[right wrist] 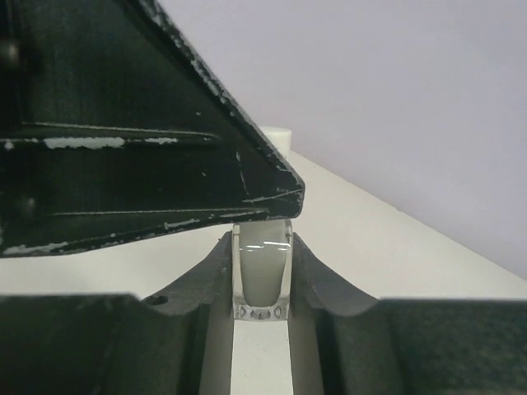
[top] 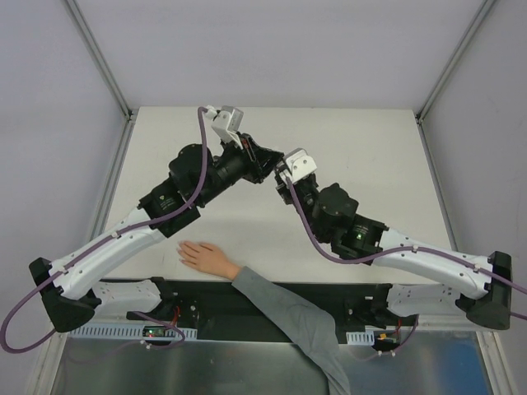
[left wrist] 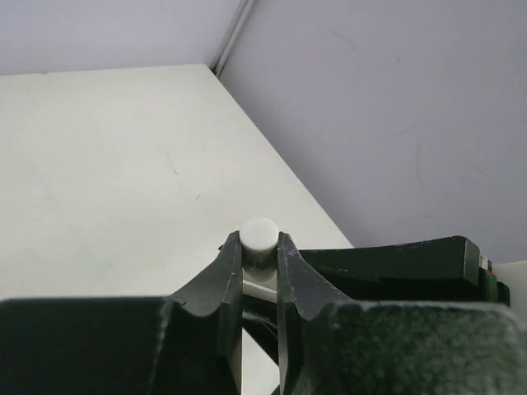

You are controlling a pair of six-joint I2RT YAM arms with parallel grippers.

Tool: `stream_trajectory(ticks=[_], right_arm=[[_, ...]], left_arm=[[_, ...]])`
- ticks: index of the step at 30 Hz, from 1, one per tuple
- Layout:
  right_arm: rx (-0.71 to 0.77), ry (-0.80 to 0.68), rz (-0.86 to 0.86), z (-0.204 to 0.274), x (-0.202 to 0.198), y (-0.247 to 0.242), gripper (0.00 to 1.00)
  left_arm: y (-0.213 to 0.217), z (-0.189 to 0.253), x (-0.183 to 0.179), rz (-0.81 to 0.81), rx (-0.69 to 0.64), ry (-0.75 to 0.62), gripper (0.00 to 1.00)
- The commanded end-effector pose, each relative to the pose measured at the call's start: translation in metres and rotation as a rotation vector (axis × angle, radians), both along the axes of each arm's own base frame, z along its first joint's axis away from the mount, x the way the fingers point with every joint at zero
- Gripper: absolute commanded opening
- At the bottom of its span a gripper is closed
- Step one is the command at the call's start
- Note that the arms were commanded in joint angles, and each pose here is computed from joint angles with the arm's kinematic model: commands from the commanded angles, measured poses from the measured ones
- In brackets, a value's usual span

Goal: Paint the nails

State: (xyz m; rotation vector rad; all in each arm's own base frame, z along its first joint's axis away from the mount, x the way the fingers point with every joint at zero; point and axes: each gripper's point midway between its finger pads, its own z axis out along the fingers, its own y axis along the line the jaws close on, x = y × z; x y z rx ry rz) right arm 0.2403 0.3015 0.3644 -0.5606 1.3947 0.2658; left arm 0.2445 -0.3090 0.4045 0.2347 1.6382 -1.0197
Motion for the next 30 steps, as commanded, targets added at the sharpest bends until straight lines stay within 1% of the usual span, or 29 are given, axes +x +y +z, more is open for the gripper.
stream_trajectory(ticks=[1, 2, 3, 4, 5, 6, 7, 8, 9, 10, 11, 13, 14, 15, 16, 17, 20, 21, 24, 25, 27, 28, 29, 30], right_arm=[[0.027, -0.011, 0.333, 0.013, -0.035, 0.015, 0.00], [0.040, 0.009, 0.398, 0.010, -0.040, 0.016, 0.00], [0.066, 0.023, 0.427, 0.013, -0.036, 0.008, 0.00], [0.082, 0.071, 0.570, 0.010, -0.054, 0.017, 0.00], [0.095, 0.095, 0.622, 0.011, -0.059, 0.016, 0.00], [0.108, 0.116, 0.641, 0.011, -0.053, 0.008, 0.00], [0.131, 0.170, 0.780, 0.011, -0.073, 0.012, 0.00], [0.143, 0.192, 0.807, 0.011, -0.068, 0.005, 0.00], [0.153, 0.210, 0.865, 0.015, -0.074, 0.005, 0.00], [0.160, 0.226, 0.969, 0.017, -0.087, 0.006, 0.00], [0.191, 0.266, 1.003, 0.019, -0.090, 0.005, 0.00], [0.213, 0.269, 1.051, 0.024, -0.090, 0.005, 0.00], [0.239, 0.299, 1.065, 0.027, -0.092, 0.005, 0.00], [0.250, 0.302, 1.072, 0.028, -0.091, 0.005, 0.00], [0.263, 0.279, 1.095, 0.034, -0.092, 0.007, 0.00], [0.290, 0.315, 1.101, 0.034, -0.090, 0.008, 0.00], [0.331, 0.291, 1.104, 0.044, -0.085, 0.009, 0.00], [0.350, 0.296, 1.093, 0.047, -0.082, 0.008, 0.00], [0.379, 0.294, 1.072, 0.050, -0.075, 0.006, 0.00], [0.389, 0.298, 1.057, 0.050, -0.071, 0.006, 0.00], [0.399, 0.306, 1.038, 0.049, -0.065, 0.005, 0.00], [0.403, 0.308, 1.032, 0.049, -0.064, 0.006, 0.00], [0.403, 0.306, 1.019, 0.048, -0.062, 0.005, 0.00], [0.413, 0.320, 0.978, 0.046, -0.057, 0.005, 0.00]], left_arm=[[0.006, 0.022, 0.004, 0.032, -0.019, -0.040, 0.27], [0.007, 0.025, 0.000, 0.013, -0.023, -0.051, 0.42], [0.007, 0.027, -0.005, -0.017, -0.024, -0.059, 0.50], [0.006, 0.025, -0.008, -0.043, -0.023, -0.061, 0.59], [0.006, 0.030, -0.019, -0.120, -0.037, -0.077, 0.63], [0.007, 0.031, -0.022, -0.150, -0.058, -0.067, 0.66], [0.008, 0.030, -0.024, -0.179, -0.083, -0.066, 0.69], [0.013, 0.036, -0.033, -0.255, -0.111, -0.088, 0.72], [0.014, 0.038, -0.038, -0.294, -0.151, -0.075, 0.73], [0.014, 0.043, -0.044, -0.341, -0.197, -0.118, 0.73], [0.015, 0.047, -0.056, -0.414, -0.217, -0.143, 0.73], [0.014, 0.050, -0.064, -0.475, -0.254, -0.162, 0.72], [0.012, 0.055, -0.067, -0.503, -0.265, -0.188, 0.71], [0.009, 0.054, -0.074, -0.555, -0.260, -0.183, 0.70], [0.008, 0.060, -0.076, -0.570, -0.264, -0.190, 0.68], [0.003, 0.056, -0.073, -0.584, -0.258, -0.175, 0.65], [0.000, 0.058, -0.076, -0.621, -0.259, -0.171, 0.59], [0.000, 0.059, -0.076, -0.625, -0.261, -0.173, 0.53], [0.000, 0.058, -0.077, -0.628, -0.260, -0.170, 0.47], [-0.001, 0.057, -0.077, -0.629, -0.259, -0.167, 0.42], [0.000, 0.057, -0.077, -0.623, -0.260, -0.169, 0.36], [0.000, 0.056, -0.076, -0.616, -0.257, -0.165, 0.31], [0.001, 0.056, -0.072, -0.593, -0.259, -0.162, 0.17], [0.002, 0.059, -0.071, -0.578, -0.258, -0.170, 0.07]])
